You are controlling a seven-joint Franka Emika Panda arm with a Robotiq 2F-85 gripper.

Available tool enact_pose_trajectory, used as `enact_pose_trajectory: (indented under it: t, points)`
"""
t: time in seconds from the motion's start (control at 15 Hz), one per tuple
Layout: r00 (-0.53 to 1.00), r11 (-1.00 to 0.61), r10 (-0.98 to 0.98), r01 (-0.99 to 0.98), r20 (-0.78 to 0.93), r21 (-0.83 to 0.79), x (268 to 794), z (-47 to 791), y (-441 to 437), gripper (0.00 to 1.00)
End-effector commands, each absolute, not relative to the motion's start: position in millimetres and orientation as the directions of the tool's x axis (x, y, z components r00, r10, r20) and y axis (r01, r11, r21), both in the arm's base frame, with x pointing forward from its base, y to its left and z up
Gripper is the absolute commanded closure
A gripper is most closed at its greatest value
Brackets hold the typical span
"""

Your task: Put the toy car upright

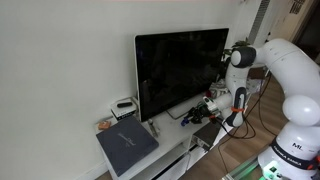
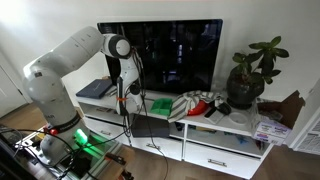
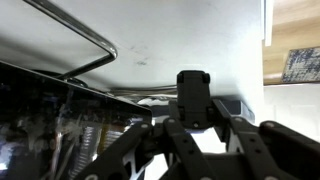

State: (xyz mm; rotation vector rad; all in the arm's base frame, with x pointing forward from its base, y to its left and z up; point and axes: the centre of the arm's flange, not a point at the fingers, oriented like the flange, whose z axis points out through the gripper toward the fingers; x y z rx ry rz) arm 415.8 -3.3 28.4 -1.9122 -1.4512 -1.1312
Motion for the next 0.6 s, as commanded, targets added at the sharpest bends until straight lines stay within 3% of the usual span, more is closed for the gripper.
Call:
enact_pose_trajectory:
  t: [0.0, 0.53]
  points:
    - [0.108, -0.331, 0.54, 0.939, 0.835, 0.092, 428.5, 9.5, -0.1, 0.89]
    - [0.101, -0.307, 0.589, 0.946, 0.802, 0.107, 431.5, -8.5, -3.1, 0.89]
